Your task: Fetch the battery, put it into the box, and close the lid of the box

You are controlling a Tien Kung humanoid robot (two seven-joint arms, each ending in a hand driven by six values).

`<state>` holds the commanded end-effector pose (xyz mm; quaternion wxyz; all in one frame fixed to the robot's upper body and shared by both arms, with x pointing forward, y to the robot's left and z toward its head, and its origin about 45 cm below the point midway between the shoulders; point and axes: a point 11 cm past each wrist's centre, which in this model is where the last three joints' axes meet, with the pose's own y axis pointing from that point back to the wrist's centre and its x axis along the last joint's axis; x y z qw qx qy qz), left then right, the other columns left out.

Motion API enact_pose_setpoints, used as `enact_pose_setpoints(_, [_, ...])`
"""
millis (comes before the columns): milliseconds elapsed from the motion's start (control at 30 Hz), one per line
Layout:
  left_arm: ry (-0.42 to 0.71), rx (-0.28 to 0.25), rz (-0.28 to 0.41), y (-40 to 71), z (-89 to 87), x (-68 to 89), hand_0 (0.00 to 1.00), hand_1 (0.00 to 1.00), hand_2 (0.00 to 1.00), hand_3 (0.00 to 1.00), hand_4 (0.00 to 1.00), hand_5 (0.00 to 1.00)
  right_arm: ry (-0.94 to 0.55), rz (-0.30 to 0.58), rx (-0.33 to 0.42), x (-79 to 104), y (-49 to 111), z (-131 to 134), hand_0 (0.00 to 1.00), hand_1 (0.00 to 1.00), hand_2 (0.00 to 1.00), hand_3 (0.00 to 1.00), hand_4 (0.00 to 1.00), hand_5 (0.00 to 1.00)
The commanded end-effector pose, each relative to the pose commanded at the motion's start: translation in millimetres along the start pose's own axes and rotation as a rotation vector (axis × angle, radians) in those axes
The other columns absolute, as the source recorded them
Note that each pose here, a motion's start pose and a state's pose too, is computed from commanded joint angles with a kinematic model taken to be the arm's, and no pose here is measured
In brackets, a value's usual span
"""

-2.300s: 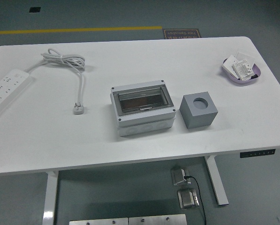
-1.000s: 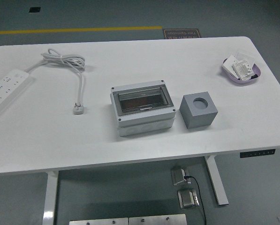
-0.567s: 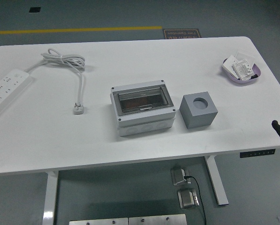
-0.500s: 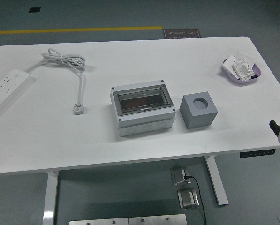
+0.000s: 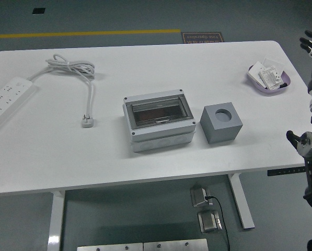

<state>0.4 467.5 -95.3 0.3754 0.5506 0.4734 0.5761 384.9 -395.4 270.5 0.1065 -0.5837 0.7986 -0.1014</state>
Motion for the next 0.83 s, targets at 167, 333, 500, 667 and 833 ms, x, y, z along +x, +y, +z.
enact_pose_setpoints(167, [0.007,0.019,0.006,-0.3,-5.0,1.8,0.674,0.678,0.652,0.747,0.734,0.392,0.041,-0.07,-0.061,-12.5,-3.9,4,0.751,0.702,0.747,0.8,0.904,0.743])
enact_pose_setpoints(333, [0.009,0.036,0.016,-0.6,-9.4,3.7,0.674,0.678,0.653,0.747,0.734,0.392,0.094,-0.117,-0.094,-17.9,-9.1,3,0.789,0.729,0.773,0.831,0.908,0.747])
enact_pose_setpoints(500, [0.011,0.043,0.025,-0.3,-10.5,6.4,0.674,0.678,0.653,0.747,0.734,0.392,0.138,-0.145,-0.119,-18.4,-14.2,2,0.807,0.735,0.776,0.837,0.908,0.752])
enact_pose_setpoints(667, [0.016,0.046,0.035,0.1,-10.6,9.9,0.674,0.678,0.653,0.747,0.734,0.392,0.164,-0.16,-0.148,-16.5,-16.5,5,0.807,0.735,0.776,0.837,0.908,0.752])
enact_pose_setpoints(833, [0.024,0.053,0.043,0.5,-11.4,12.7,0.675,0.681,0.654,0.748,0.735,0.392,0.171,-0.161,-0.154,-15.6,-17.9,5,0.811,0.739,0.777,0.841,0.914,0.764])
